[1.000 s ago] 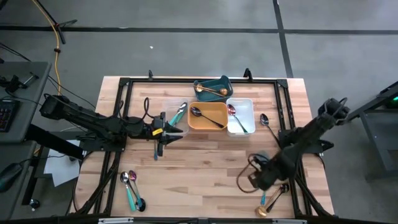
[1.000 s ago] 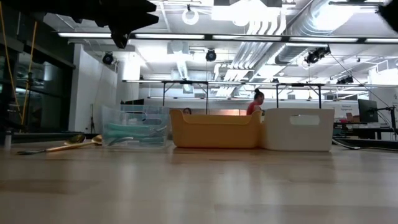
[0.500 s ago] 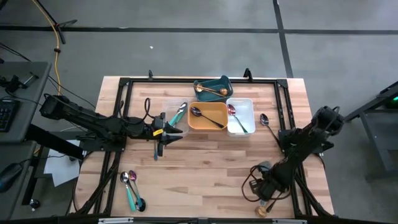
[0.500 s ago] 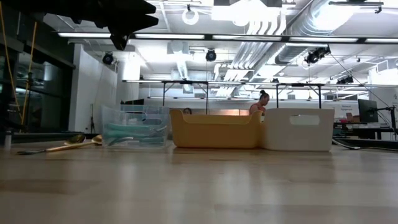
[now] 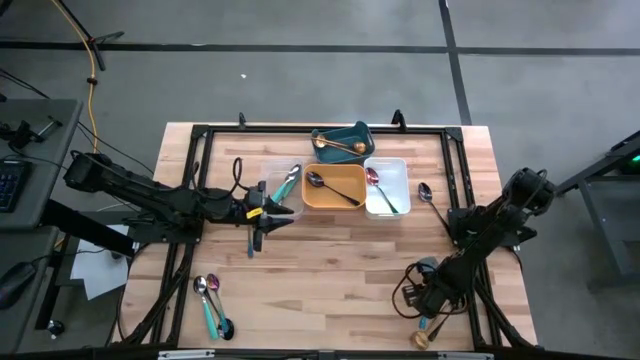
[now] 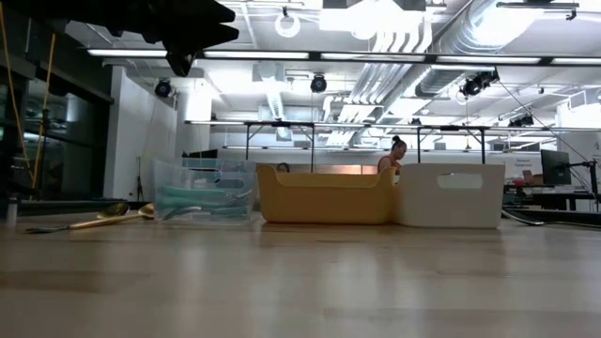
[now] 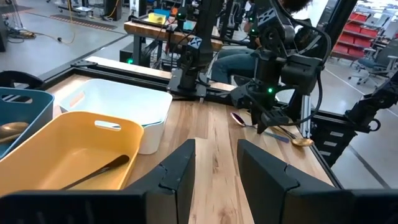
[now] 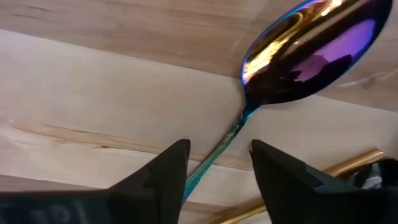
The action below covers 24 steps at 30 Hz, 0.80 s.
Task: Sort silverware by color (type)
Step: Put the distorted-color spoon into the white bin
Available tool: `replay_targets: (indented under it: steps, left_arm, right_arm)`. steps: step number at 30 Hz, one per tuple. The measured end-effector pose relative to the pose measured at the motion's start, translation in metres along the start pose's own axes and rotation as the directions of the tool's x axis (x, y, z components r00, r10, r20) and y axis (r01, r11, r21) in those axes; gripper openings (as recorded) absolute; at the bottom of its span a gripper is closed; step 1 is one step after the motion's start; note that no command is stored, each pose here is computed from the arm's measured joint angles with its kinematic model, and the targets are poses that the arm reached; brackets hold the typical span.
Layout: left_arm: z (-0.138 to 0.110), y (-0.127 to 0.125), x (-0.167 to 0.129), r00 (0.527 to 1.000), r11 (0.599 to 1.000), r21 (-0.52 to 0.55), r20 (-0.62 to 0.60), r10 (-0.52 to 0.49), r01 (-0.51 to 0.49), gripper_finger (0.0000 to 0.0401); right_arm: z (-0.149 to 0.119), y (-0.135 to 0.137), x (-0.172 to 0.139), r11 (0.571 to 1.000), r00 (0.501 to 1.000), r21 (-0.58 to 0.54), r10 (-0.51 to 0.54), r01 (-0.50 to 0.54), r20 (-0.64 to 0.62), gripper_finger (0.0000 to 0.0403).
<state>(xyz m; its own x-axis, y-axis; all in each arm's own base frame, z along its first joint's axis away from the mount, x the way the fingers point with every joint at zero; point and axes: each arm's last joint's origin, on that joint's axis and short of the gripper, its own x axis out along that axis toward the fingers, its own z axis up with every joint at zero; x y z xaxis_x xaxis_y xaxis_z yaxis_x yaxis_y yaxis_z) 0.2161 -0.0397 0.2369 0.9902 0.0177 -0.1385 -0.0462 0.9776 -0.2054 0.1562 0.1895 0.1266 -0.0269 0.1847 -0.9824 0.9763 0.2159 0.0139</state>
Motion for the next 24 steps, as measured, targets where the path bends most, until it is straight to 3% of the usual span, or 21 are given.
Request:
replay_targets:
  steps: [9, 24]
  left_arm:
    - [-0.0006, 0.0001, 0.0, 1.0, 1.0, -0.017, -0.006, 0.001, -0.002, 0.0113]
    - [-0.0006, 0.0001, 0.0, 1.0, 1.0, -0.017, -0.006, 0.001, -0.001, 0.0113]
  right_arm:
    - [0.0014, 0.0011, 0.001, 0.999, 0.998, -0.018, 0.041, -0.04, 0.052, 0.0014]
    - [0.009, 0.0031, -0.0015, 0.99, 0.987, -0.122, 0.084, -0.067, 0.139, 0.0005]
